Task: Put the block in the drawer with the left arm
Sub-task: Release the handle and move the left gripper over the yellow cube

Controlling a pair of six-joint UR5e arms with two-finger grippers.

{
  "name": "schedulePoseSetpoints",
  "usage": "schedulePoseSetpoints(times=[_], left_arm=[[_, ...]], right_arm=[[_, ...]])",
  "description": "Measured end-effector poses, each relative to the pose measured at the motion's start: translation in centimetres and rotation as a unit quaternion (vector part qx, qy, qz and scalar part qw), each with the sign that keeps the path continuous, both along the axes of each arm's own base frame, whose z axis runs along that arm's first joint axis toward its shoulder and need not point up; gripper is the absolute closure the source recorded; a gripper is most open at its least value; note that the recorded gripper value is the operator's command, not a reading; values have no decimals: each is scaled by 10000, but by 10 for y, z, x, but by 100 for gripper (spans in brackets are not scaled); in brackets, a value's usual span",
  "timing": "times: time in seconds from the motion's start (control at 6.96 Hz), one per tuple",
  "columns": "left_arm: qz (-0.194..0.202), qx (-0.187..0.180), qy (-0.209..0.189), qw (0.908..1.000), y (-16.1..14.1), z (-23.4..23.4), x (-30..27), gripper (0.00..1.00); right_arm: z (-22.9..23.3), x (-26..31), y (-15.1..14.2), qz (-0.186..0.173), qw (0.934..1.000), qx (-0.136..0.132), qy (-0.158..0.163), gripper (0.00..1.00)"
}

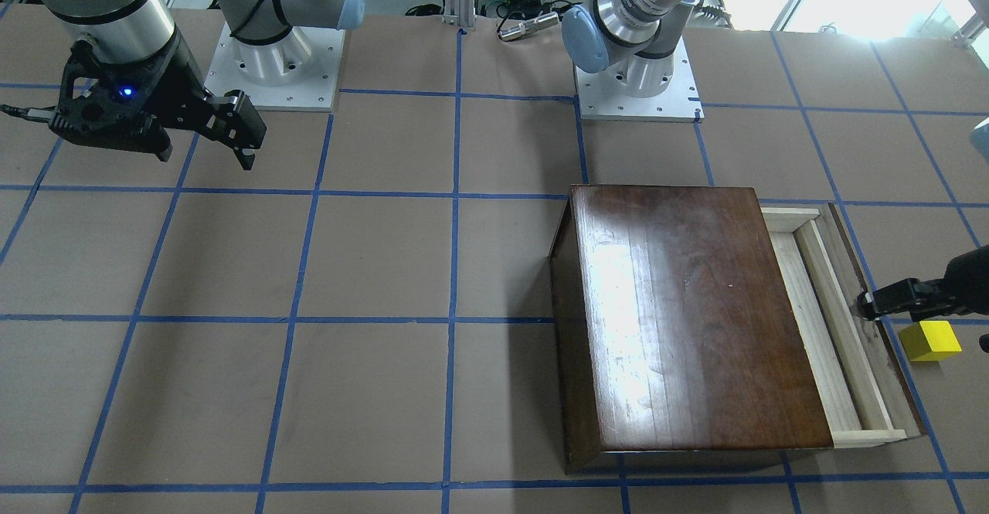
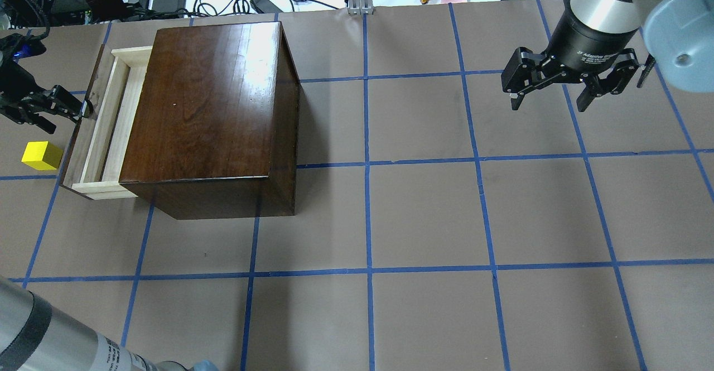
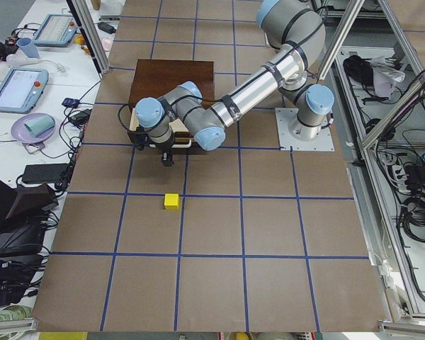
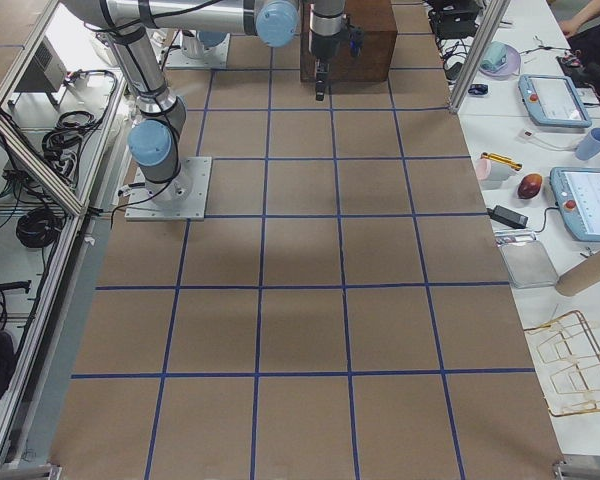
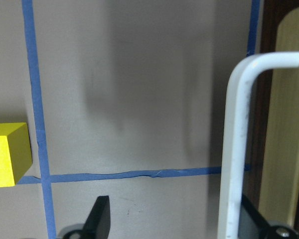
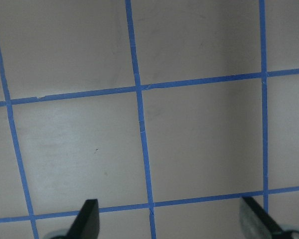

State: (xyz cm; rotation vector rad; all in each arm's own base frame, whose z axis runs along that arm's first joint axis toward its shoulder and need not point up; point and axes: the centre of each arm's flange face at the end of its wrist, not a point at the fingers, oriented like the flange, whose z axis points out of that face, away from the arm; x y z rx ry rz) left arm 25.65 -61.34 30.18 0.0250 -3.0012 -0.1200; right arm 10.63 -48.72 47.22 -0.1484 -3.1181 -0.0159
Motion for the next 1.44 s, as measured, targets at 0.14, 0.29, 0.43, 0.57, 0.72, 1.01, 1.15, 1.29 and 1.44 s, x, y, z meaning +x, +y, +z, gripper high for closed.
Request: schedulePoseSetpoints(times=[0.14,0.29,0.43,0.57,0.72,1.01,1.15,1.29,1.44], left_arm=[[27,-19,-14,10000,-1,3,1,11],[49,-36,-32,10000,-2,9,2,5],[55,-70,-63,9999,-4,16,4,4],[59,-118,-102,9999,-8,25,8,0],[57,-133,-162,9998,-13,31,14,0],[42,-3,-323,9995,-18,24,29,0],[56,61,-383,9992,-17,15,40,0],[44,79,-415,9991,-17,4,53,0],[-18,49,-447,9990,-18,-8,64,0]], right_arm=[[0,0,0,0,10000,0,1,0],[0,0,0,0,10000,0,3,0],[0,0,0,0,10000,0,2,0],[0,0,0,0,10000,0,1,0],[0,0,0,0,10000,0,0,0],[0,0,0,0,10000,0,0,0],[0,0,0,0,10000,0,0,0],[0,0,0,0,10000,0,1,0],[0,0,0,0,10000,0,3,0]])
